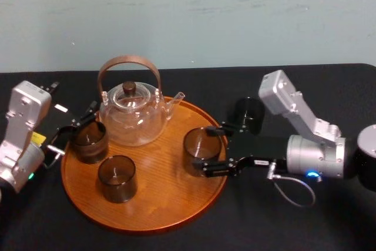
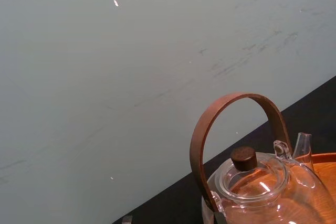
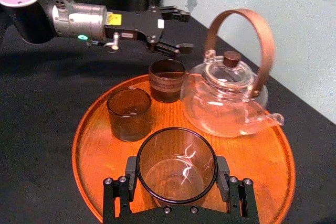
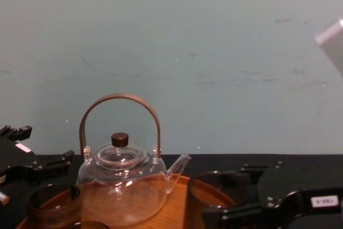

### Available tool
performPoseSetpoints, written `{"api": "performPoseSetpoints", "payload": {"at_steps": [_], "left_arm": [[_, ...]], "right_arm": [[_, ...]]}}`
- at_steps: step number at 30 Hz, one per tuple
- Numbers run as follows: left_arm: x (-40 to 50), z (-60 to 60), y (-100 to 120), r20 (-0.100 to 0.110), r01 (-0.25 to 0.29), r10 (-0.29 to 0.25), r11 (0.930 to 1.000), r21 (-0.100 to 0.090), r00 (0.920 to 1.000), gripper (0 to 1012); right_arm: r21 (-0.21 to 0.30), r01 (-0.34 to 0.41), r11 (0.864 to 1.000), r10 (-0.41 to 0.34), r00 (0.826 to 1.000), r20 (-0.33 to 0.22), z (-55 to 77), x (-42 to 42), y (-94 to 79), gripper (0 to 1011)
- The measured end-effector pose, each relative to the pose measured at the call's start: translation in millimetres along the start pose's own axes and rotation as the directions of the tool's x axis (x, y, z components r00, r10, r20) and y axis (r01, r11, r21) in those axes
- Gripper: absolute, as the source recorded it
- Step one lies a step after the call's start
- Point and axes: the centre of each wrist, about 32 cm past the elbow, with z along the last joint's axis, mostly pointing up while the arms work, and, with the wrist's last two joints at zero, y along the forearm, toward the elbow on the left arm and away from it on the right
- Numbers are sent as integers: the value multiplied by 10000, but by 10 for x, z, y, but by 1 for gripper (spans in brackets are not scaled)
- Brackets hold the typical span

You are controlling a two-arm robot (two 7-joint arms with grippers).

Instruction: Pick up the glass from the table and place it on the tray.

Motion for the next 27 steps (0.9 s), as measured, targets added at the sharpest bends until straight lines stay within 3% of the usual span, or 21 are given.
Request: {"api": "performPoseSetpoints", "payload": {"at_steps": [10,27], "left_arm": [[0,0,0,0,0,0,10000,0,10000,1002],[0,0,0,0,0,0,10000,0,10000,1001]], "right_arm": [[-43,-551,9985,551,9984,-132,-56,-84,224,899],[-145,-857,9962,845,9940,-697,-238,-111,373,900]]}}
